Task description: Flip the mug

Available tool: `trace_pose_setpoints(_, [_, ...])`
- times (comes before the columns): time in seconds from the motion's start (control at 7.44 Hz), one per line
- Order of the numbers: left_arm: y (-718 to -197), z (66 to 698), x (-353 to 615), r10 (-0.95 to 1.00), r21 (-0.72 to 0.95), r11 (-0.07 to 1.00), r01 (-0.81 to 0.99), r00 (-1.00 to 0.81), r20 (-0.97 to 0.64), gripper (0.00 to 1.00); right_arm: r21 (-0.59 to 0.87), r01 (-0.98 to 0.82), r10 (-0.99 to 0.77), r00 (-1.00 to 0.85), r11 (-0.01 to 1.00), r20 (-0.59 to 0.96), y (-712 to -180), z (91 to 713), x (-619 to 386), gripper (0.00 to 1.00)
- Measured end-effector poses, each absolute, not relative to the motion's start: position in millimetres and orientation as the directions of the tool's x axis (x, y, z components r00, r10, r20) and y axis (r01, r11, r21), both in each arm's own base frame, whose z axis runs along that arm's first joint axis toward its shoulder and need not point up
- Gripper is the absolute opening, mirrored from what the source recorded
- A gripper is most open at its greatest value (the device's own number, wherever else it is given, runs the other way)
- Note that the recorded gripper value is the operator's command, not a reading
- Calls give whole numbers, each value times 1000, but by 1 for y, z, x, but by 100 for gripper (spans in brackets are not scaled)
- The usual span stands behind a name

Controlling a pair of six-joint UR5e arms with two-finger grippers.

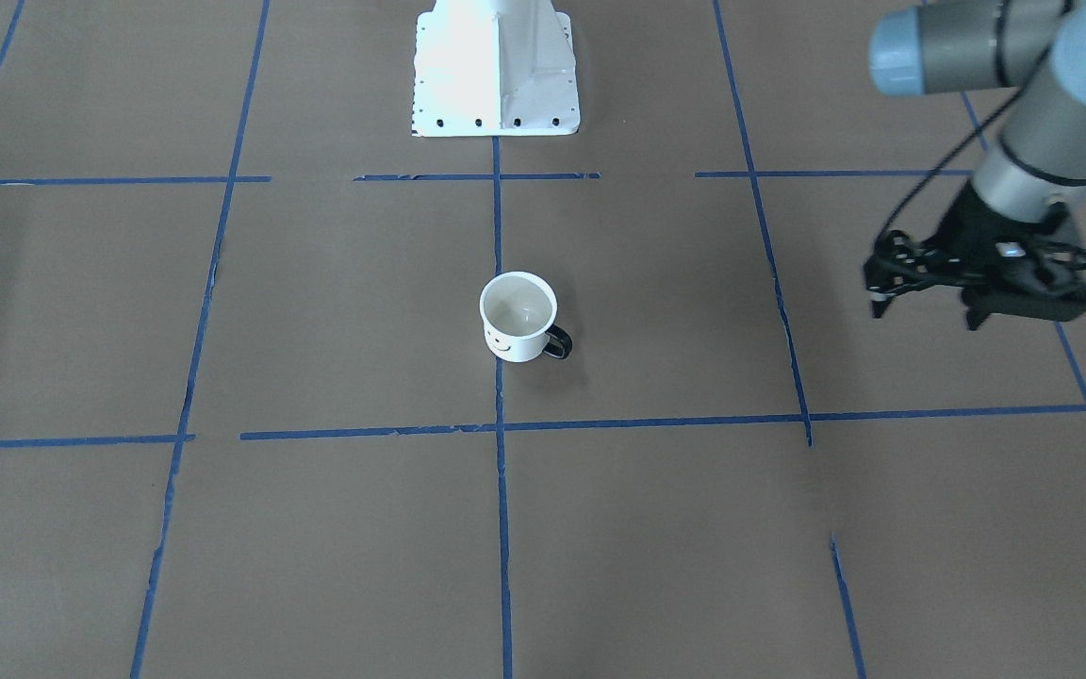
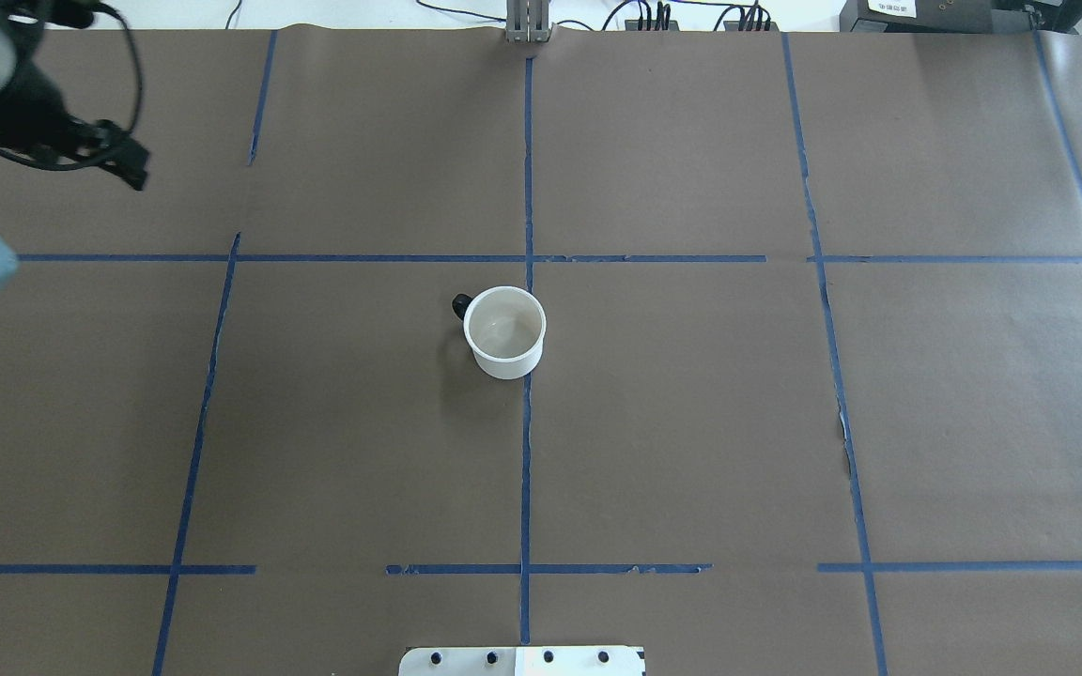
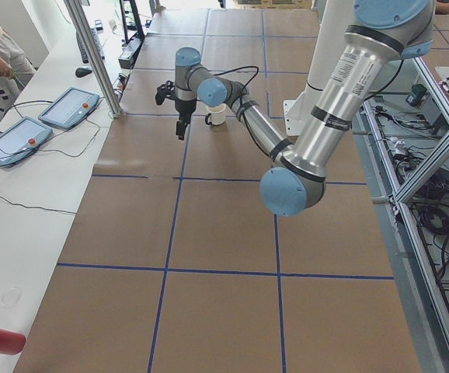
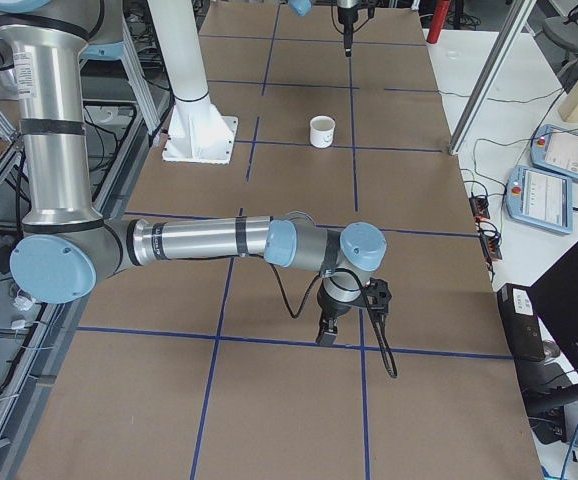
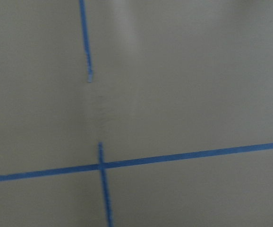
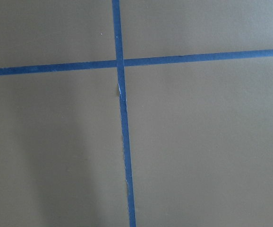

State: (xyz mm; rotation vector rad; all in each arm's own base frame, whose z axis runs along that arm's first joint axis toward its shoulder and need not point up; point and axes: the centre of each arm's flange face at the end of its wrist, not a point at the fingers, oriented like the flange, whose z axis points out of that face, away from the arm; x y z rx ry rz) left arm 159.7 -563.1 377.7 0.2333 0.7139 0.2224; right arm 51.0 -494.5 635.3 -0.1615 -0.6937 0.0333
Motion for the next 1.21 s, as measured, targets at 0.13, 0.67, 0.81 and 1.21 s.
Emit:
trace_pose_setpoints(0.13, [-560,445,99,335,285,938,-196,723,-604,100,-159,23,84,769,987,634,-495,635,51,100])
trace_pose_setpoints(0.67, [-494,639,-39,293,217,956,-198,693,-659,100,-159,23,84,769,987,634,-495,635,51,100])
trace_pose_setpoints(0.81, [-489,652,-45,281,213,960,-184,682,-676,100,-159,23,84,769,987,634,-495,635,51,100])
trace_pose_setpoints(1.21, [-485,662,-48,276,210,961,-181,678,-681,100,-159,23,84,769,987,634,-495,635,51,100])
